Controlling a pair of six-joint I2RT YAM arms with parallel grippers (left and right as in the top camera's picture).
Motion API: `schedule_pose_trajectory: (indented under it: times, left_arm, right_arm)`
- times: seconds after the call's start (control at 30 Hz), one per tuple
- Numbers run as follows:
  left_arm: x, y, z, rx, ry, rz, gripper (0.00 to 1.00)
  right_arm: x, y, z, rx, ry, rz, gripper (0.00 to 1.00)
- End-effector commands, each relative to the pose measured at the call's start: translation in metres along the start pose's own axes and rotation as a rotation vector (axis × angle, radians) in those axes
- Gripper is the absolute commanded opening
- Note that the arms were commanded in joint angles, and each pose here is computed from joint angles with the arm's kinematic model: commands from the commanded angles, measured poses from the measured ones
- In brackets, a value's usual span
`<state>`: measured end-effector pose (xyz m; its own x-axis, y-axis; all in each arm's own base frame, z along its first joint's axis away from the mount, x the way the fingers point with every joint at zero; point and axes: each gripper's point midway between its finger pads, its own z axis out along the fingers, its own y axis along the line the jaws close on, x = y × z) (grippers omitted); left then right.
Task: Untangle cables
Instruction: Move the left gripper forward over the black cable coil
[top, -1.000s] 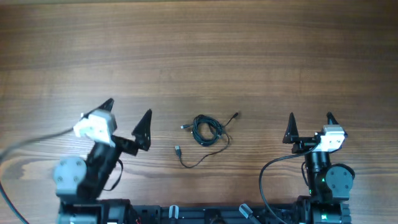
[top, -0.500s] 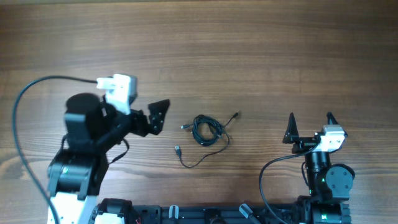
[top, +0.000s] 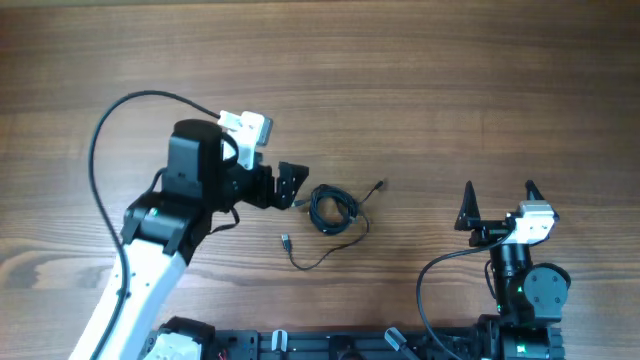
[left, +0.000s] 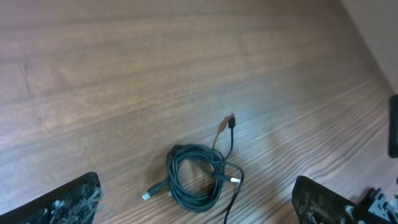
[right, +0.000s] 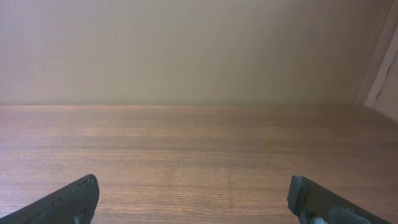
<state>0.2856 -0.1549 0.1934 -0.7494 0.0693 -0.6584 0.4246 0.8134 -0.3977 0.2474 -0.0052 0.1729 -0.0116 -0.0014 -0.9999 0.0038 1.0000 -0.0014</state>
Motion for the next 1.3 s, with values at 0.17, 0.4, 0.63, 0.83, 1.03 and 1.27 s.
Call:
schedule_pose_trajectory:
  times: [0.17, 0.4, 0.63, 0.83, 1.03, 1.27]
  left_arm:
    - [0.01, -0.006, 0.022, 0.089, 0.092, -0.046, 1.0]
    - [0.01, -0.005, 0.025, 0.089, 0.094, -0.047, 1.0]
    - [0.014, -0.02, 0.029, 0.12, 0.106, -0.01, 1.0]
    - [0.007, -0.029, 0.046, 0.095, 0.078, 0.075, 0.92]
    - [0.022, 0.002, 0.072, -0.149, 0.129, 0.147, 0.92]
    - [0.064, 0.017, 0.111, -0.193, 0.29, 0.149, 0.8]
  right_arm:
    - [-0.002, 0.001, -0.001, -0.008, -0.014, -0.01, 1.0]
    - [-0.002, 0.001, -0.001, -0.008, -0.014, -0.01, 1.0]
    - [-0.002, 0.001, -0.001, -0.008, -0.014, -0.01, 1.0]
    - [-0.002, 0.001, -0.001, -0.008, -0.014, -0.01, 1.0]
    - [-0.002, 0.001, -0.001, -0.008, -0.014, -0.01, 1.0]
    - [-0.002, 0.001, -0.001, -0.008, -0.014, -0.01, 1.0]
